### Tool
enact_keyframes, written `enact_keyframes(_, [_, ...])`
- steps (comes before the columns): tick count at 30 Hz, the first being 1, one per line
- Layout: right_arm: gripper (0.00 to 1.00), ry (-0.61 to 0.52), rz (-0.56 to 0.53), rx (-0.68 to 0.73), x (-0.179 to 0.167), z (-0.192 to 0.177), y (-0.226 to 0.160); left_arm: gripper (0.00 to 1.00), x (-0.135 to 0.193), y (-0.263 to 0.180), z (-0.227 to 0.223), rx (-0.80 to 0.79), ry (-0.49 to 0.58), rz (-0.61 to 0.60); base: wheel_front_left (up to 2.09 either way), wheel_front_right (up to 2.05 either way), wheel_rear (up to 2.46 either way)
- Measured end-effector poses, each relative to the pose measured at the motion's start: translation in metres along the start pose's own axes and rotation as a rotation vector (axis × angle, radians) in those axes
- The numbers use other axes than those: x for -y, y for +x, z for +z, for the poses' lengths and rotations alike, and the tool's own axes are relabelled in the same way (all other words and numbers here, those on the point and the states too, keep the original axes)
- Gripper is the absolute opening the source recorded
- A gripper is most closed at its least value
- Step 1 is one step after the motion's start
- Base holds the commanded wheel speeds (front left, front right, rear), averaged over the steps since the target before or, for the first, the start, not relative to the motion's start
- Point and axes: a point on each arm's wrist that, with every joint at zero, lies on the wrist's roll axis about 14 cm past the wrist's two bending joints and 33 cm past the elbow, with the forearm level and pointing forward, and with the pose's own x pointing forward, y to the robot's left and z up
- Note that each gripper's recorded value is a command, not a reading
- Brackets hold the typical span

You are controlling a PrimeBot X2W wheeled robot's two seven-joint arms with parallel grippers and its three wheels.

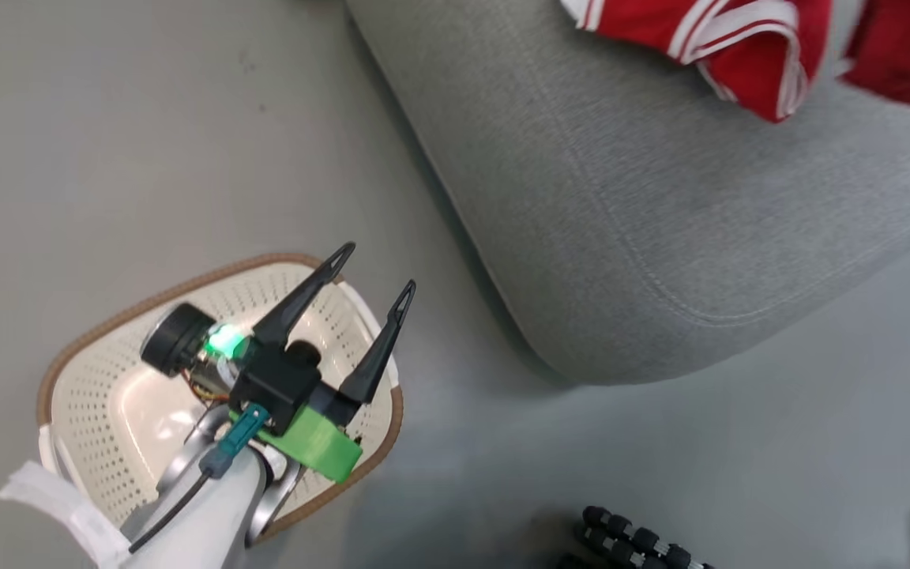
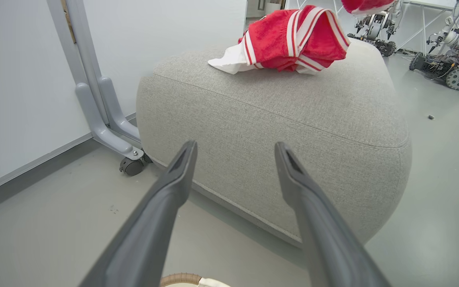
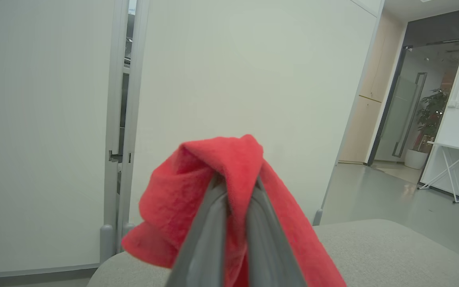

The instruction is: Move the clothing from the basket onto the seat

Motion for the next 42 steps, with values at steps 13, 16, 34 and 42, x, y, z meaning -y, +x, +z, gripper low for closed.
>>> enact_keyframes(13, [0.0, 0.228, -0.047, -0.267, -0.058, -0.16, 0.046, 1.0, -0.053, -0.03, -0.054, -0.083, -0.071, 0.131, 0.0, 0.0, 0.0])
enact_keyframes(16, [1.0, 0.254, -0.033, -0.338, -0.08, -0.193, 0.039, 1.0, -0.057, -0.041, -0.064, -0.112, -0.083, 0.155, 0.0, 0.0, 0.0])
enact_keyframes(34, [1.0, 0.304, 0.008, -0.453, -0.123, -0.193, -0.049, 1.0, -0.043, -0.069, -0.022, -0.076, -0.149, 0.312, 0.0, 0.0, 0.0])
enact_keyframes(42, [1.0, 0.313, 0.06, -0.5, -0.121, -0.162, -0.117, 1.0, -0.037, -0.093, 0.019, -0.011, -0.128, 0.467, 0.0, 0.0, 0.0])
